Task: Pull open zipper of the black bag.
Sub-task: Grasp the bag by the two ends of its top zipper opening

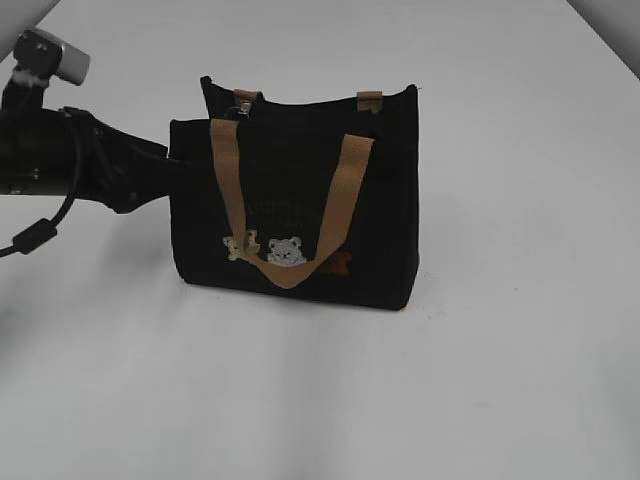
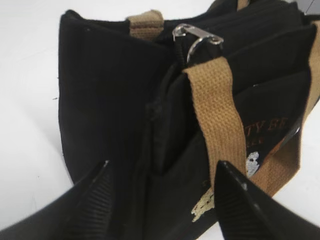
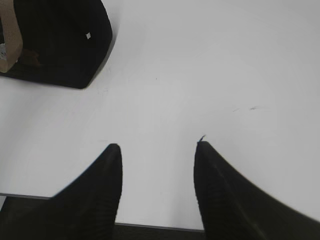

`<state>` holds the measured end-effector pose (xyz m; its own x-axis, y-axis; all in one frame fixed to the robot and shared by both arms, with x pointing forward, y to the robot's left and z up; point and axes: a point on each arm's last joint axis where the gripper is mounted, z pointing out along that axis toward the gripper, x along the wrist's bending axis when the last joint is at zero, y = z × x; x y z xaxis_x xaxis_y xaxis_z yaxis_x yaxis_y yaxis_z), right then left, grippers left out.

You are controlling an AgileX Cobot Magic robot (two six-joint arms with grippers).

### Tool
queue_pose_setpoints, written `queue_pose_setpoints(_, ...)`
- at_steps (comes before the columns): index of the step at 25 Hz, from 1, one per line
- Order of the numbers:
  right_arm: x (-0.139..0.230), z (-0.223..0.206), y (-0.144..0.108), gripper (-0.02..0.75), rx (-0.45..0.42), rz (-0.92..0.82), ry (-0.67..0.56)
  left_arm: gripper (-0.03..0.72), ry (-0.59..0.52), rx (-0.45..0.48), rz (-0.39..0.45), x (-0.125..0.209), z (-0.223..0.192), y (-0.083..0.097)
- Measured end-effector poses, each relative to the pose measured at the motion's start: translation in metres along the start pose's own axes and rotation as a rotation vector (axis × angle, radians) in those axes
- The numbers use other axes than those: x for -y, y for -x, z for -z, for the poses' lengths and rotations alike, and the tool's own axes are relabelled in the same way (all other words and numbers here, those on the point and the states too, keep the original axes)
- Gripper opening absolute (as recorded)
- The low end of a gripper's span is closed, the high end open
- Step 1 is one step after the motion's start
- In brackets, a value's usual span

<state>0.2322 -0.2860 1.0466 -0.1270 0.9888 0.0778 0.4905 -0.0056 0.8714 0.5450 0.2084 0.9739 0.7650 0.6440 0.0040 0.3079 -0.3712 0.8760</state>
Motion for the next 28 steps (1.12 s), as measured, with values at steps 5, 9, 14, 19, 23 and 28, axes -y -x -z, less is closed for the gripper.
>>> queue_pose_setpoints(5, 0.000, 0.000, -0.001, 0.372, -0.011, -0.006, 0.003, 0.465, -0.026, 0.039, -0.048, 0.013, -0.012, -0.001)
queue_pose_setpoints(9, -0.003, 0.001, -0.007, 0.372, -0.074, -0.024, 0.036, 0.235, -0.027, 0.076, -0.030, 0.020, -0.018, 0.000)
queue_pose_setpoints(14, -0.039, -0.010, -0.019, 0.372, -0.245, -0.110, 0.176, 0.064, -0.002, 0.116, -0.025, 0.020, -0.020, 0.003)
queue_pose_setpoints(19, -0.092, -0.077, -0.022, 0.372, -0.381, -0.099, 0.035, 0.064, -0.002, 0.118, -0.026, 0.020, -0.020, 0.003)
queue_pose_setpoints(23, -0.144, -0.148, -0.026, 0.372, -0.498, -0.142, -0.080, 0.064, -0.001, 0.119, -0.026, 0.020, -0.020, 0.003)
queue_pose_setpoints(28, -0.189, -0.226, -0.067, 0.372, -0.665, -0.221, -0.230, 0.063, -0.001, 0.119, -0.026, 0.020, -0.020, 0.003)
